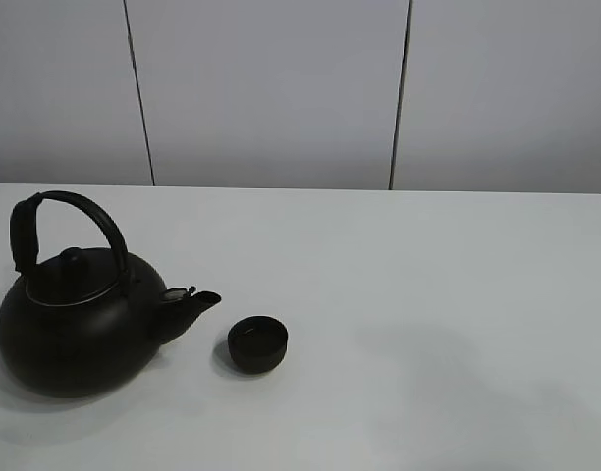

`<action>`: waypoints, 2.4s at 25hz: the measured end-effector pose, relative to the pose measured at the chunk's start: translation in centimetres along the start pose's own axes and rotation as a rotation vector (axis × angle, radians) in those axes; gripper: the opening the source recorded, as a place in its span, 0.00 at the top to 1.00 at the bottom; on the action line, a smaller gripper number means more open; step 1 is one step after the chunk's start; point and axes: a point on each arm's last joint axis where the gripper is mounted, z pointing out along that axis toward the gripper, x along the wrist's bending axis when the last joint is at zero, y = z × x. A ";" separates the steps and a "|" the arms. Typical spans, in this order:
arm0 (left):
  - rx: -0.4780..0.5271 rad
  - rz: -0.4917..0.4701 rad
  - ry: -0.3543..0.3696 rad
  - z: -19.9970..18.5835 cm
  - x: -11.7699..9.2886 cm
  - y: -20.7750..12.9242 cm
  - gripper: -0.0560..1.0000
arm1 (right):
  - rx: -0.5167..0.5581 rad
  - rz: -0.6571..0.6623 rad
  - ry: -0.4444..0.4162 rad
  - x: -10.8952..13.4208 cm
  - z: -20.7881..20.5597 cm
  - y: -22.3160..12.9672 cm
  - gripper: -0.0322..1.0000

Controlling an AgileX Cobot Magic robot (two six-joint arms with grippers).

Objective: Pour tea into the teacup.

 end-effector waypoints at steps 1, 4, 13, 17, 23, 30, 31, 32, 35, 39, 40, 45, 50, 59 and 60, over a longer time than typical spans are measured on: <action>0.000 -0.001 0.005 0.4 0.1 0.3 0.68 | 0.000 0.000 0.000 0.0 0.0 0.0 0.52; -0.013 -0.008 0.030 1.6 0.8 1.3 0.68 | 0.000 0.000 0.000 0.0 0.0 0.0 0.52; -0.030 0.041 -0.018 3.6 0.8 3.2 0.68 | 0.000 0.000 0.000 0.0 0.0 0.0 0.52; 0.020 0.049 -0.048 4.4 0.5 3.5 0.68 | 0.000 0.000 0.000 0.0 0.0 0.0 0.52; 0.188 -0.044 -0.076 4.9 0.3 3.8 0.68 | 0.000 0.000 0.000 0.0 0.0 0.0 0.52; 0.214 -0.053 0.024 2.6 0.9 11.9 0.68 | 0.000 0.000 0.000 0.0 0.0 0.0 0.52; 0.201 -0.049 0.045 1.9 1.0 13.4 0.68 | 0.000 0.000 0.000 0.0 0.0 0.0 0.52; 0.190 -0.047 0.064 1.3 1.1 14.6 0.68 | 0.000 0.000 0.000 0.0 0.0 0.0 0.52; 0.164 -0.041 0.132 -1.4 1.5 18.7 0.68 | 0.000 0.000 0.000 0.0 0.0 0.0 0.52; 0.152 0.037 0.199 -5.6 1.9 22.6 0.68 | 0.000 0.000 0.000 0.0 0.0 0.0 0.52; 0.155 0.059 0.211 -6.5 2.1 23.2 0.68 | 0.000 0.000 0.000 0.0 0.0 0.0 0.52; 0.166 0.118 0.272 -12.0 2.8 24.6 0.68 | 0.000 0.000 0.000 0.0 0.0 0.0 0.52; 0.108 0.130 0.311 -18.3 2.3 25.4 0.68 | 0.000 0.000 0.000 0.0 0.0 0.0 0.52; 0.001 0.150 0.123 -30.3 -1.2 22.2 0.71 | -0.001 0.000 0.000 0.0 0.0 0.0 0.52; -0.001 0.150 0.096 -31.1 -1.5 21.7 0.73 | -0.001 0.000 0.000 0.0 0.0 0.0 0.52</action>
